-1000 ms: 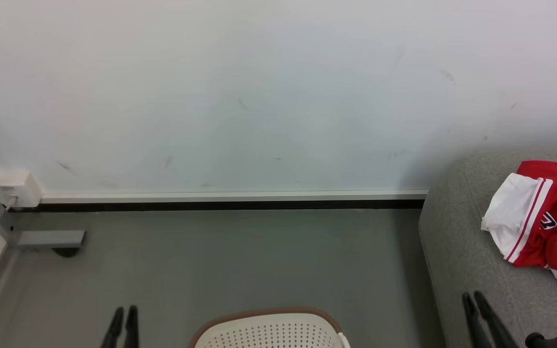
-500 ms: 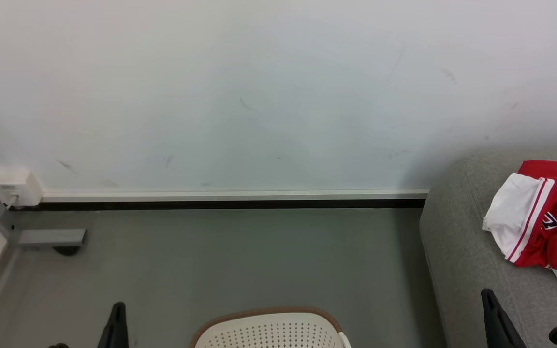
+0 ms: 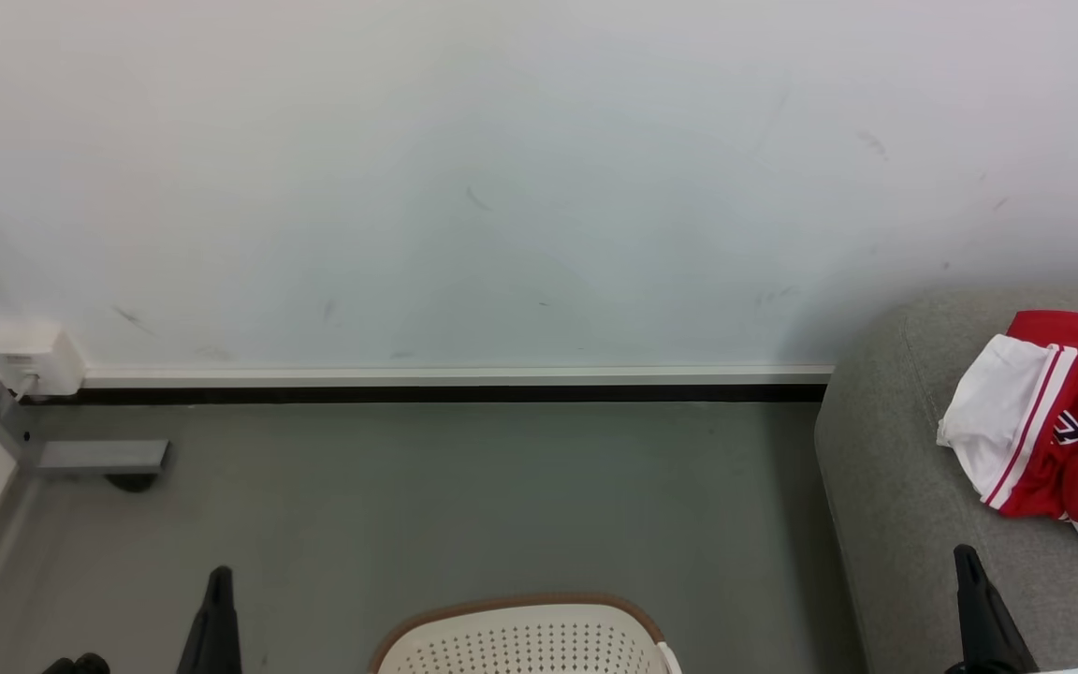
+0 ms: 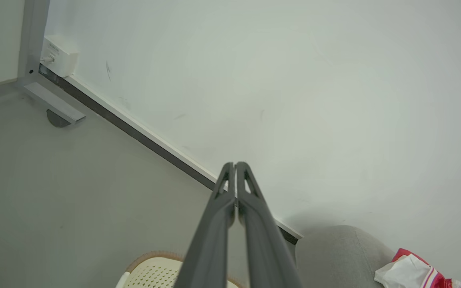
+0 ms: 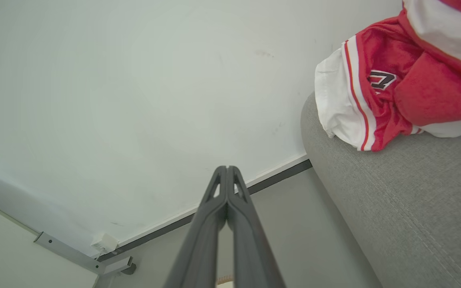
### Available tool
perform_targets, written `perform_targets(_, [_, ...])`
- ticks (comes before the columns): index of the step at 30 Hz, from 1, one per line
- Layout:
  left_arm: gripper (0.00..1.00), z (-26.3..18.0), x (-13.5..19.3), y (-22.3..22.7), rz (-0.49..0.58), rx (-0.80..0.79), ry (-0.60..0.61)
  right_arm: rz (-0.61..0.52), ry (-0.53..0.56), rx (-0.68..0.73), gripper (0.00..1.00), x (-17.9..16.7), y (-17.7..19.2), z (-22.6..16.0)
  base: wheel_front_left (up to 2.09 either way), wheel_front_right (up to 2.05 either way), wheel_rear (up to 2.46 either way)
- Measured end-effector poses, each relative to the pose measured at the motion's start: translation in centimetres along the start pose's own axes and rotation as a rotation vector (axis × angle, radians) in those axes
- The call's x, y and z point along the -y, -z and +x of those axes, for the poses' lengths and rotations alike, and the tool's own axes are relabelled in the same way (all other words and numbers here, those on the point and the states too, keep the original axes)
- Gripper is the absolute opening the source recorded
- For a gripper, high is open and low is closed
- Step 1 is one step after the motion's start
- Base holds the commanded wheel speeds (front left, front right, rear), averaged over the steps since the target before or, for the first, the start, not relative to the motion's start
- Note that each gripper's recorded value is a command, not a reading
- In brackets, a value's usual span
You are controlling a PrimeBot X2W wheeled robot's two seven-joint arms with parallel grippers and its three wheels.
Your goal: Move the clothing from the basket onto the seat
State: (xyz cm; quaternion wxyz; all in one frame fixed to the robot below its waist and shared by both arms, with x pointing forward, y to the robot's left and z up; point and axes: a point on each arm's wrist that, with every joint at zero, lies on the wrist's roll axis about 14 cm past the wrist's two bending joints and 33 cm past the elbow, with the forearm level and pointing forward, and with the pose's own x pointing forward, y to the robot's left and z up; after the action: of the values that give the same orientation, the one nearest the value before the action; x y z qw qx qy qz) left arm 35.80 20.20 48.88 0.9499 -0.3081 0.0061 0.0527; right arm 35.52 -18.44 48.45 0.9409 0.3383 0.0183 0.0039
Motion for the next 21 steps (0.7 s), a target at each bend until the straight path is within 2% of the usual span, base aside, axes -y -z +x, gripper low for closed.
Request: perform_targets(21, [0.0,0.94,0.37,-0.72,-0.286,-0.012,-0.013,0.264,0.018,0.014,0.0,0.13,-0.93,1.04,0.0,0.0,0.0])
